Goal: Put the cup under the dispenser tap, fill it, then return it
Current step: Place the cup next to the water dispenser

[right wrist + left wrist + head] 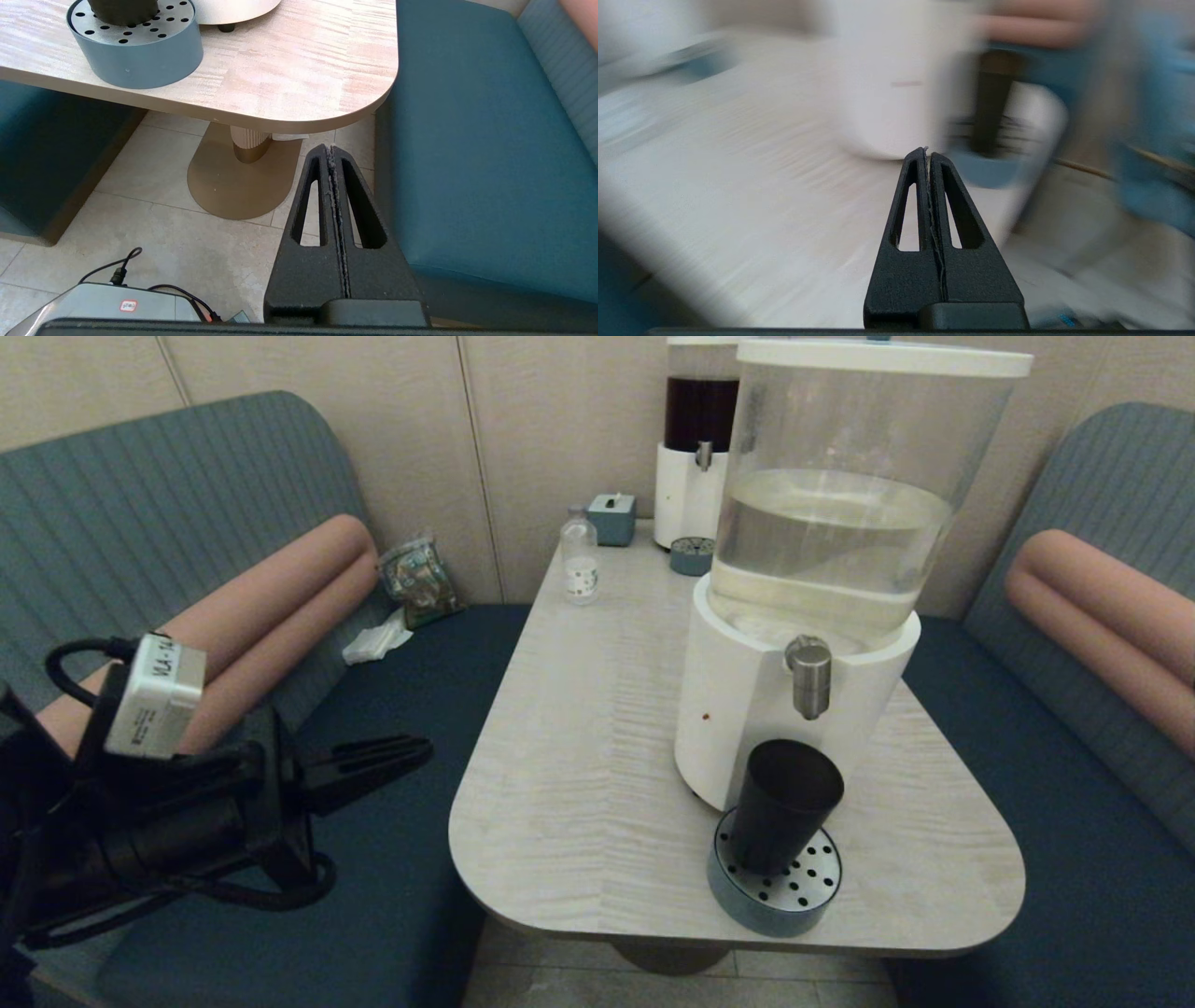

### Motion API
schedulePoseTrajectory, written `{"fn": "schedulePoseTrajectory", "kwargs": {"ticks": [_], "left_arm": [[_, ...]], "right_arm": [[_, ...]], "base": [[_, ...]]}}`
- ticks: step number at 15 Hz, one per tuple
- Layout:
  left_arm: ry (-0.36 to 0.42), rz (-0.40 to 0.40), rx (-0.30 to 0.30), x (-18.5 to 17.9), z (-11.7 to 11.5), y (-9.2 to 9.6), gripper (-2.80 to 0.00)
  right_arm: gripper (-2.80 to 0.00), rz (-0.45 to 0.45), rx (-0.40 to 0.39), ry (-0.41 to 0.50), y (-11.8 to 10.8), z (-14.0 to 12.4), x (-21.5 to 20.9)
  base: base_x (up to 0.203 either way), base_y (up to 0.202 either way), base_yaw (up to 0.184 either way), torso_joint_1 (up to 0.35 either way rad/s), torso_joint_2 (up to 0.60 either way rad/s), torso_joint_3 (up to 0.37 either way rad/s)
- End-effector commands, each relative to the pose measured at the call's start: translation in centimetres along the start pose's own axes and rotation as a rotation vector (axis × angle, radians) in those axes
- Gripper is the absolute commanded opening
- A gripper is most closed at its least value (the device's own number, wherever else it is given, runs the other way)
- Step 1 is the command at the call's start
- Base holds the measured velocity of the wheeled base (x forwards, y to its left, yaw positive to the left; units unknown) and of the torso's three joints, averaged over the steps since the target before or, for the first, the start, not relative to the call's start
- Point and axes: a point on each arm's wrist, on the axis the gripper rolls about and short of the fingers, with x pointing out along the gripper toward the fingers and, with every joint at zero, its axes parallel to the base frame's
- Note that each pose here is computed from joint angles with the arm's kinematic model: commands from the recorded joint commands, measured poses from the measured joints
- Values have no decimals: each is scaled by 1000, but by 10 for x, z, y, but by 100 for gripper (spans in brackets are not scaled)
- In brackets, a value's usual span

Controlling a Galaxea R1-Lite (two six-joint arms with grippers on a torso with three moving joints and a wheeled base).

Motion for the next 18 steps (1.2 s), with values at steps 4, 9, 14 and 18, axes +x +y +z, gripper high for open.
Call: {"fn": "schedulePoseTrajectory", "kwargs": {"ticks": [4, 9, 14, 18], "left_arm": [[28, -293, -106, 39, -43, -10, -280], [30, -325, -118, 55, -50, -7, -280], [29, -296, -105, 66, -55, 4, 0], [39, -336, -132, 81, -64, 0, 0]], "right_arm": [[-280, 1, -1, 1, 0, 0, 0], [-280, -1, 2, 2, 0, 0, 0], [-280, 0, 0, 1, 0, 0, 0], [-280, 0, -1, 1, 0, 0, 0]], "base": [[0, 0, 0, 0, 0, 0], [0, 0, 0, 0, 0, 0], [0, 0, 0, 0, 0, 0], [0, 0, 0, 0, 0, 0]]}}
